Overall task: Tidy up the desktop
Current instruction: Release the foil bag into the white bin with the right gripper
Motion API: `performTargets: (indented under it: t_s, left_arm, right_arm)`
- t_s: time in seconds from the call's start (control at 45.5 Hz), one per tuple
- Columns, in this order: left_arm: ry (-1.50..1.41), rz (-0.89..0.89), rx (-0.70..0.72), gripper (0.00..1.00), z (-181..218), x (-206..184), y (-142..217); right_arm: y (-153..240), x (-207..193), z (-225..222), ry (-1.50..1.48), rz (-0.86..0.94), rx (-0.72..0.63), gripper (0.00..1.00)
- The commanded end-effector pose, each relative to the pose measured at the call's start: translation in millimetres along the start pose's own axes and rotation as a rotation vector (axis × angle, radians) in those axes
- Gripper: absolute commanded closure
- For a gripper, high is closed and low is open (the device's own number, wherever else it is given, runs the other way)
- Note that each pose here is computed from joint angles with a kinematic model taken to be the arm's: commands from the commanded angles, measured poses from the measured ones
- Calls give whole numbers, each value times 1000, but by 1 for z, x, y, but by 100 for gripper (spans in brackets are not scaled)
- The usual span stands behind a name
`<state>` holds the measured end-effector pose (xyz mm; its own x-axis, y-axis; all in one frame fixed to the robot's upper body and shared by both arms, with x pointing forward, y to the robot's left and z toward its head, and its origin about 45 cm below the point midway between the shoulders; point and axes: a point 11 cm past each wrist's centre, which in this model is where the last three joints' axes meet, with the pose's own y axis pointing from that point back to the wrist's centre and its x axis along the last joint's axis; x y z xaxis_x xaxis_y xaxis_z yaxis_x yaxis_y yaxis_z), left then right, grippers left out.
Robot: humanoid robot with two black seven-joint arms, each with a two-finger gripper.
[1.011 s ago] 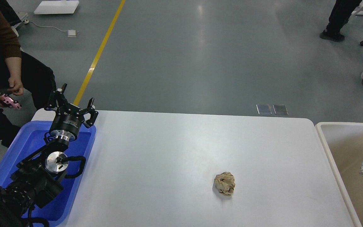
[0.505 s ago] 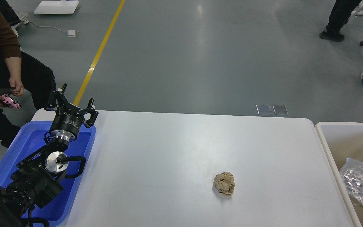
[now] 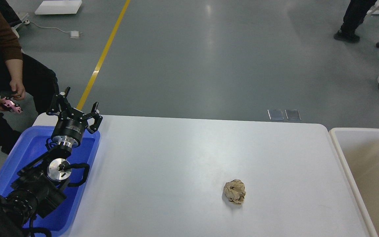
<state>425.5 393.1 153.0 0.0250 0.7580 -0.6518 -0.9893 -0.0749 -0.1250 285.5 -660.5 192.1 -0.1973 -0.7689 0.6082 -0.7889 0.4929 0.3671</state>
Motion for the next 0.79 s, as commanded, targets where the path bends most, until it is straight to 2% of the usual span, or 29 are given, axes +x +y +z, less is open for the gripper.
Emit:
performTargets:
  t_s: [0.0,0.198,0.462,0.637,0.769]
  left_arm:
    - [0,0,0,0,0,0,0]
    - [0,0,0,0,0,0,0]
    - [-2,1,1,0,0,0,0]
    - [-1,1,0,0,0,0,0]
    - [0,0,0,0,0,0,0]
  right_arm:
    - [4,43,-107,-390,68,336,0]
    - [14,56,-167,-645,83,551,0]
    - [41,19,-244,-730,-103,767,0]
    - [56,-7,-272,-797,-194,847,0]
    - [53,-38,-280,-864,-252,850,0]
